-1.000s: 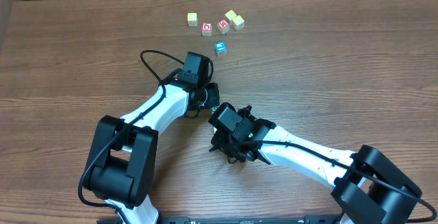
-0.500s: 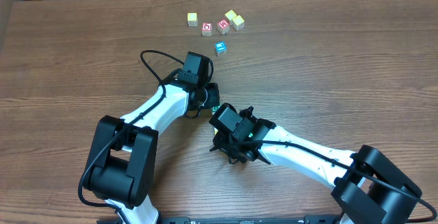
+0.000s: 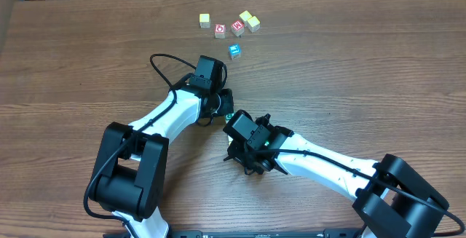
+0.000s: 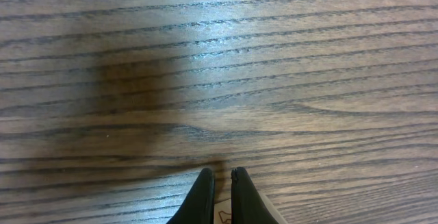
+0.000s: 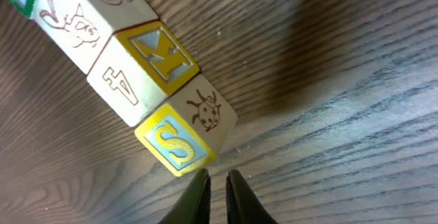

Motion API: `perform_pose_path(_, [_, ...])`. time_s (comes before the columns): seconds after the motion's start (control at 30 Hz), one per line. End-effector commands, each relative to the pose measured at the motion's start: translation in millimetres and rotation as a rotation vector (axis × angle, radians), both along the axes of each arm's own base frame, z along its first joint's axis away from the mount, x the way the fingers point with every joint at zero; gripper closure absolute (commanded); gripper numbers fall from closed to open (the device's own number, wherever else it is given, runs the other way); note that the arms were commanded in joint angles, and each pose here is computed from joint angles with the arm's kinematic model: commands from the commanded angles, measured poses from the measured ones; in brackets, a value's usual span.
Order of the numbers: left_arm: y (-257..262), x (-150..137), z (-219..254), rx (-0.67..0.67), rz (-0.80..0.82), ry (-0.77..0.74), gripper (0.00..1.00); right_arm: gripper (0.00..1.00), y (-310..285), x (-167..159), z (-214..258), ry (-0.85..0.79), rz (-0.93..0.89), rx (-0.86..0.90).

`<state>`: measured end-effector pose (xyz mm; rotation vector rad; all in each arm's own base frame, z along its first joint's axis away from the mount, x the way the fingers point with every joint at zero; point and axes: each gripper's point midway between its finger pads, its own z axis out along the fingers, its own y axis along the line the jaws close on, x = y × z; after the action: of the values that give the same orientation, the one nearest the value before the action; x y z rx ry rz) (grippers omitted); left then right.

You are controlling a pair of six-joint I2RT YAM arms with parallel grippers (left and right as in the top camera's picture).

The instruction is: Flip 4 blocks

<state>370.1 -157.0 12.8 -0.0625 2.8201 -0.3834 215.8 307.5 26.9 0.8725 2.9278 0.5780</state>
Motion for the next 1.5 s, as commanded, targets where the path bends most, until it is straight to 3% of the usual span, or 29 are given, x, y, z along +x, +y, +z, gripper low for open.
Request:
perform_pose_path(0.0, [-5, -3, -7, 0.009, -0.036, 0.011, 0.96, 0.96, 4, 2, 9, -0.009, 0.001, 0.025])
perform_pose_path(0.4, [6, 20, 5, 0.032, 0.008, -0.054, 0.93, 0.96, 3, 1, 12, -0.013, 0.019, 0.025])
perform_pose_path(0.6, [23, 43, 30, 0.024, 0.062, -0.080, 0.84, 0.96, -6, 18, 29, -0.136, 0.114, 0.002])
perform_pose_path(0.77, [52, 58, 69, 0.033, 0.135, -0.060, 0.83, 0.96, -29, 37, 41, -0.264, 0.225, -0.092])
perform_pose_path(0.93, [91, 49, 107, 0.054, 0.216, 0.028, 0.96, 0.96, -55, 56, 41, -0.328, 0.379, -0.182])
perform_pose_path(1.1, [127, 26, 117, 0.086, 0.259, 0.137, 0.94, 0.96, -113, 85, 40, -0.385, 0.424, -0.443])
perform_pose_path(1.27, [155, 9, 111, 0.091, 0.325, 0.216, 0.77, 0.88, -155, 109, 46, -0.426, 0.476, -0.628])
perform_pose_path(1.33, [163, 6, 110, 0.092, 0.345, 0.229, 0.53, 0.81, -163, 114, 47, -0.427, 0.506, -0.648])
perform_pose_path(1.4, [167, 4, 109, 0.094, 0.355, 0.237, 0.39, 0.80, -173, 120, 47, -0.423, 0.513, -0.663])
perform_pose_path(1.43, [167, 4, 109, 0.094, 0.355, 0.238, 0.27, 0.79, -179, 122, 47, -0.420, 0.499, -0.666])
perform_pose_path(1.47, [167, 3, 109, 0.094, 0.355, 0.239, 0.01, 0.76, -183, 124, 47, -0.416, 0.487, -0.668])
